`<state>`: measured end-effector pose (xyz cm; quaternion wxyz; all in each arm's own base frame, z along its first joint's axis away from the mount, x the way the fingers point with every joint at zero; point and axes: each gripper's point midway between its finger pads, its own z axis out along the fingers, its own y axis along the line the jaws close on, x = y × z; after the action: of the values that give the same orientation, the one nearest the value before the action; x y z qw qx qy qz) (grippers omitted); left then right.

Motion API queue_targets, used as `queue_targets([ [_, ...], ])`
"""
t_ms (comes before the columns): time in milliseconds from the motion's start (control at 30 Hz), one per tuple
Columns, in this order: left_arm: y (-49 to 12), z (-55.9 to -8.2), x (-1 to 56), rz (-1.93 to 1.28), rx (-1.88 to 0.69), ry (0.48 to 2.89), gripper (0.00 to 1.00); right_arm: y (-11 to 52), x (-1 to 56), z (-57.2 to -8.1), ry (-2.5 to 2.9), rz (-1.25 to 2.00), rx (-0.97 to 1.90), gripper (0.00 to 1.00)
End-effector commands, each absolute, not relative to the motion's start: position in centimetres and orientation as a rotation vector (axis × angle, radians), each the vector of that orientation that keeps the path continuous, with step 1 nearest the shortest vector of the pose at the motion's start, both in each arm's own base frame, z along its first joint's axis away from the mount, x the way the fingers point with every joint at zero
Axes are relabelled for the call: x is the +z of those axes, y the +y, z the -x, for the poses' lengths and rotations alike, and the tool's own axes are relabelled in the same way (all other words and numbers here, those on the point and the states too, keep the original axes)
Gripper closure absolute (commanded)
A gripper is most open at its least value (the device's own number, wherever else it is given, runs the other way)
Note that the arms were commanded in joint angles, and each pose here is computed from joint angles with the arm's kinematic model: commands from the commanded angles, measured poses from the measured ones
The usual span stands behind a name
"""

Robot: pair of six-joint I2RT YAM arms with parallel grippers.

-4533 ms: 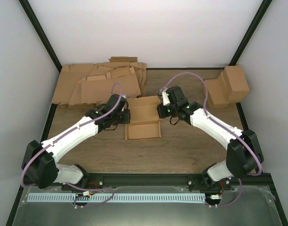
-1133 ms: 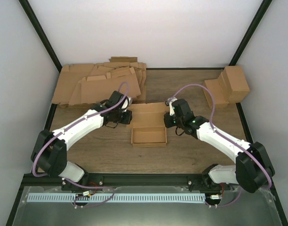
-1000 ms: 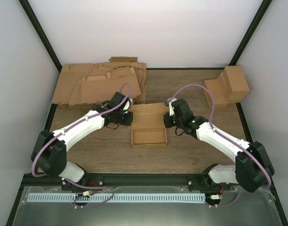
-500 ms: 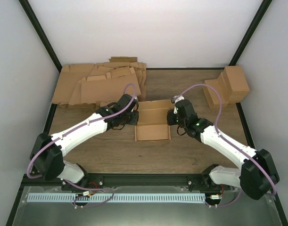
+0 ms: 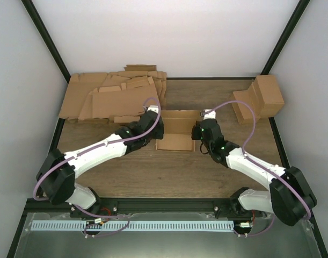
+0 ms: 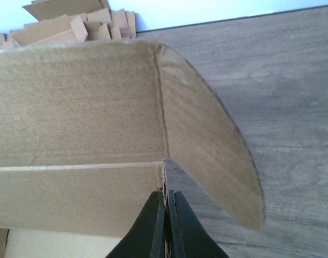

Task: Fold the paper box

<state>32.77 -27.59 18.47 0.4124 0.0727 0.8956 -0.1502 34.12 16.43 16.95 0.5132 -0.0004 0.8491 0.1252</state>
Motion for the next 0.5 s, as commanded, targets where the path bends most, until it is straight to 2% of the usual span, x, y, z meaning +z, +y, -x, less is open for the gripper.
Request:
queue_targets([
  [0, -29.7, -32.9, 18.1, -0.14, -0.452, 2.176, 0.96, 17.4, 17.0, -34.5, 1.993, -0.039, 0.345, 0.98],
  [467, -30.1, -29.7, 15.3, -0.038, -0.441, 2.217, 0.96, 17.9, 13.3, -31.0, 2.06, -0.02, 0.368, 0.91],
])
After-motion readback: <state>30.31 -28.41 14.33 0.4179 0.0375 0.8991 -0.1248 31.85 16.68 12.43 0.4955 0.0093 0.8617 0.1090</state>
